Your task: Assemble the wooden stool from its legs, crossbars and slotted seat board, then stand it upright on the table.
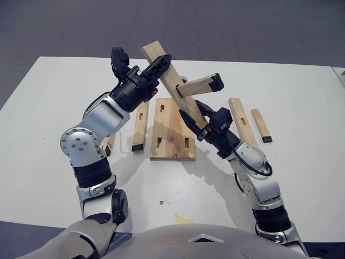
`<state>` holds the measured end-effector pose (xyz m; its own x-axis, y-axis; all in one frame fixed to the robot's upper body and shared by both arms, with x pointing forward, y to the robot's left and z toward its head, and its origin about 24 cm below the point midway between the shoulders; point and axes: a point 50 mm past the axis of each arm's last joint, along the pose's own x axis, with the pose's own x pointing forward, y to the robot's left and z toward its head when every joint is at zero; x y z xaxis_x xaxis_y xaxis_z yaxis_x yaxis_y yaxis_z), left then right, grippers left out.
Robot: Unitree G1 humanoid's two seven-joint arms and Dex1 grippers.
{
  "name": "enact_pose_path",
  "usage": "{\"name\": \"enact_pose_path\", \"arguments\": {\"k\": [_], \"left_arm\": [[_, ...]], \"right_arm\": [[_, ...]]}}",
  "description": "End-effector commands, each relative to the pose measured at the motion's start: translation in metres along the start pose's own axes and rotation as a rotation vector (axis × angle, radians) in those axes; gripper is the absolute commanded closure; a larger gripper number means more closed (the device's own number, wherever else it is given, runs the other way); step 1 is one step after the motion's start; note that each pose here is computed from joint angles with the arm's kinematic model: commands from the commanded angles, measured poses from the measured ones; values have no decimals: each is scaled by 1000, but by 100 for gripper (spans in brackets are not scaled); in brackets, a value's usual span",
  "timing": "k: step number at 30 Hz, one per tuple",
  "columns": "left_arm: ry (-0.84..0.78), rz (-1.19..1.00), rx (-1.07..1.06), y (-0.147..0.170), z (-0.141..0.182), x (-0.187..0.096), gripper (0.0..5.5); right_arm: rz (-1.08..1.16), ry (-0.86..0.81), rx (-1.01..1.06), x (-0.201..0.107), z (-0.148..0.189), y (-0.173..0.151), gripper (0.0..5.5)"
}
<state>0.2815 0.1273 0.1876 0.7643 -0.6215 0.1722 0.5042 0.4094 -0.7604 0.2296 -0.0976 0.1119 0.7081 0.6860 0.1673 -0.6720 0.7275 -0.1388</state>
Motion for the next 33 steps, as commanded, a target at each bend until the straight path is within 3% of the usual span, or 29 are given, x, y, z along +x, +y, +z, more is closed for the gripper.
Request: {"name": "enact_pose_path", "arguments": {"k": [1,4,9,12,16,23,27,33], "left_arm": [[-38,-25,-60,-3,10,2,440],[-36,2,-7,-6,14,5,440],[-228,349,659,-1,51,0,445],[-283,373,936,-6,56,-4,445],[-338,376,937,-4,58,2,445],[-323,354,928,4,51,14,445],[-303,325,920,3,43,19,445],[-290,323,931,4,39,19,445]], "right_arm": [[-31,29,-17,-6,-3,-5,344],[-66,34,-4,-4,-5,-5,298],[-208,106,-1,-12,-19,-14,225],[-144,220,-22,-14,-34,-5,178],[103,301,-61,10,-45,10,111],[168,573,-162,37,-81,-30,10],[171,644,-156,46,-94,-36,10],[-93,824,-147,13,-123,-59,10]]}}
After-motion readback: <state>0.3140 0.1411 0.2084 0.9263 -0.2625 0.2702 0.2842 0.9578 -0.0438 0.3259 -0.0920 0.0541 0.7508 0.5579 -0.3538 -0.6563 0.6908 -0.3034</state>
